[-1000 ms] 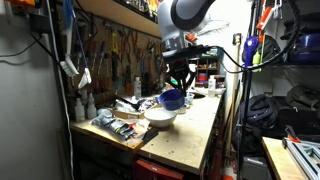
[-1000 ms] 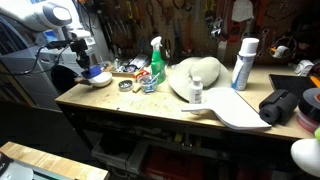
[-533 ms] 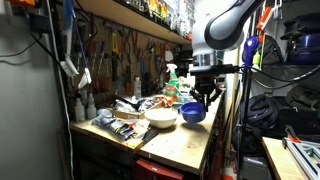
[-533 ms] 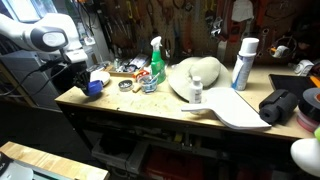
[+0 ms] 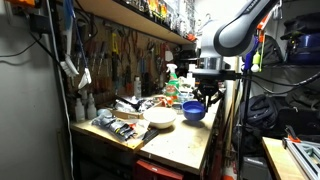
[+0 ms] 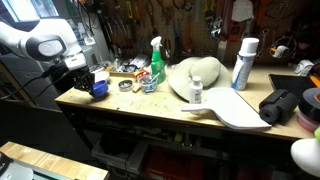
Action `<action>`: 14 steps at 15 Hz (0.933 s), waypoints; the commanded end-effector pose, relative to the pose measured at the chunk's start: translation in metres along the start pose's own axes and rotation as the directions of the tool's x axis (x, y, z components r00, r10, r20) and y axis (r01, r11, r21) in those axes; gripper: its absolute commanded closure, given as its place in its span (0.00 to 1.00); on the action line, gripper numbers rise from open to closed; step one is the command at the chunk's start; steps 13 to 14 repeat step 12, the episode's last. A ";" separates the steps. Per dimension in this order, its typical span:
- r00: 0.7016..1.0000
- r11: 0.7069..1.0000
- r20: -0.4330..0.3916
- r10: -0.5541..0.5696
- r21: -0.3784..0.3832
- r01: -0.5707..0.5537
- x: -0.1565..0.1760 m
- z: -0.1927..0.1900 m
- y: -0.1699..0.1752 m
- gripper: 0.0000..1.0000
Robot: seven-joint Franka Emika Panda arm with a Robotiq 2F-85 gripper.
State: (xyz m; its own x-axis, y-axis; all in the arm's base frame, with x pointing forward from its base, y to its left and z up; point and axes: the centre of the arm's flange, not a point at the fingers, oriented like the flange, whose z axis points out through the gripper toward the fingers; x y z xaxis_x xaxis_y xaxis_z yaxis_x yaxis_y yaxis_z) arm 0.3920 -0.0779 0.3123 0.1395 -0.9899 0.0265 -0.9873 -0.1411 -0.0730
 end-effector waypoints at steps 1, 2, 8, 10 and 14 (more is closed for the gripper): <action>0.999 0.999 -0.013 0.043 0.027 -0.043 -0.002 -0.001 -0.006 0.70; 0.999 0.999 -0.016 0.050 0.012 -0.049 -0.003 -0.001 -0.007 0.68; 0.993 0.998 -0.116 0.012 0.063 -0.005 -0.023 -0.039 -0.012 0.25; 0.974 0.991 -0.215 -0.076 0.092 0.098 -0.047 -0.078 -0.017 0.09; 0.986 0.994 -0.158 -0.048 0.090 0.062 -0.031 -0.050 -0.027 0.21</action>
